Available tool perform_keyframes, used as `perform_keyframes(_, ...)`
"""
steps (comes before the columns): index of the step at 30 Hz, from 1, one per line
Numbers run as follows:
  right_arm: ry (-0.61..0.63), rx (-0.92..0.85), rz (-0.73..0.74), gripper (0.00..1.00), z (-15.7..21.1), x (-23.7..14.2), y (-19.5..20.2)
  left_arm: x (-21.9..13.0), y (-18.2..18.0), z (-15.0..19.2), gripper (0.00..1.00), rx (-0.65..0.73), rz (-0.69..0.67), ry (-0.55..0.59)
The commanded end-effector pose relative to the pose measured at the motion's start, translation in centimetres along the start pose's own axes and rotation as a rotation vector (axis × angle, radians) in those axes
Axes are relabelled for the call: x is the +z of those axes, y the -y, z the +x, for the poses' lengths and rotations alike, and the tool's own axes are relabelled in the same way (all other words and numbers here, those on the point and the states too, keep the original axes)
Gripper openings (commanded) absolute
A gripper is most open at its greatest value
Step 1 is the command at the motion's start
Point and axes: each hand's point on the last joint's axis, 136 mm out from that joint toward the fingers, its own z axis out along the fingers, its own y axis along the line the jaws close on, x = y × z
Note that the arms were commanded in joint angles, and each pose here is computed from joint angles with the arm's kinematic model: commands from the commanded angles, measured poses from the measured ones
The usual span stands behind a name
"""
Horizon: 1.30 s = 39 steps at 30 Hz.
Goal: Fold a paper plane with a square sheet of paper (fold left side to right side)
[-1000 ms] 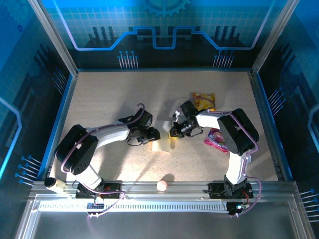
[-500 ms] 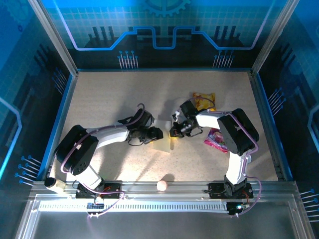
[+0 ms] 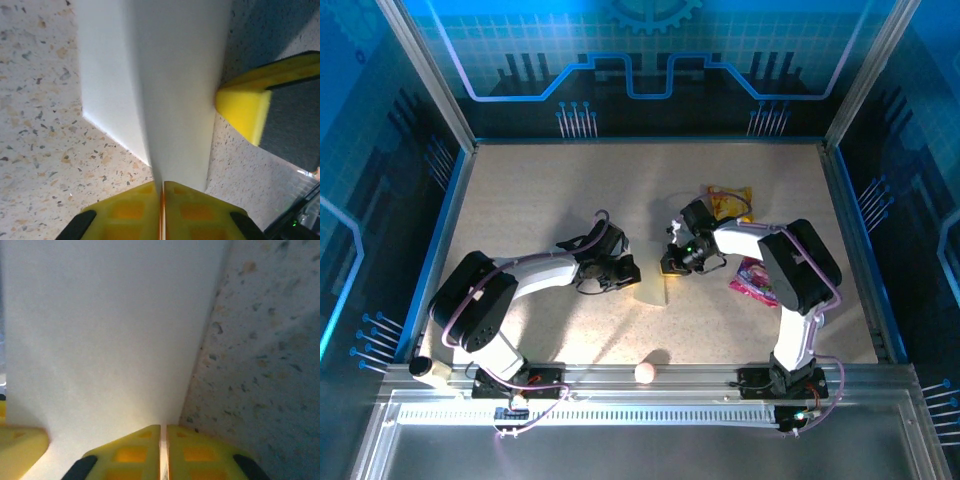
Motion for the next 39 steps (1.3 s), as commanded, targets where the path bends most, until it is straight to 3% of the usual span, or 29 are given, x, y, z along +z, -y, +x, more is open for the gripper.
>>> perform_keyframes(1, 0.111, -0.128, 0.018, 0.24, -1.4, -3.5, -2.4, -0.7, 0.1, 0.5, 0.07, -0.059, 0.011, -0.016)
perform_keyframes(5, 0.206, -0.227, 0.06, 0.39, -0.5, -7.2, -3.1, -1.1, 0.6, 0.4, 0.05, -0.113, 0.025, -0.004)
perform_keyframes(14, 0.438, -0.539, 0.132, 0.74, 6.3, -12.0, -5.5, -2.0, 0.9, 0.5, 0.02, -0.249, -0.026, 0.005)
perform_keyframes(25, 0.555, -1.014, 0.255, 0.79, 11.3, -8.2, -9.0, -1.9, 1.7, 0.8, 0.02, -0.263, -0.026, -0.019)
perform_keyframes(39, 0.546, -1.111, 0.323, 0.81, 9.8, -3.4, -10.9, -1.5, 2.2, 1.0, 0.02, -0.261, -0.025, -0.013)
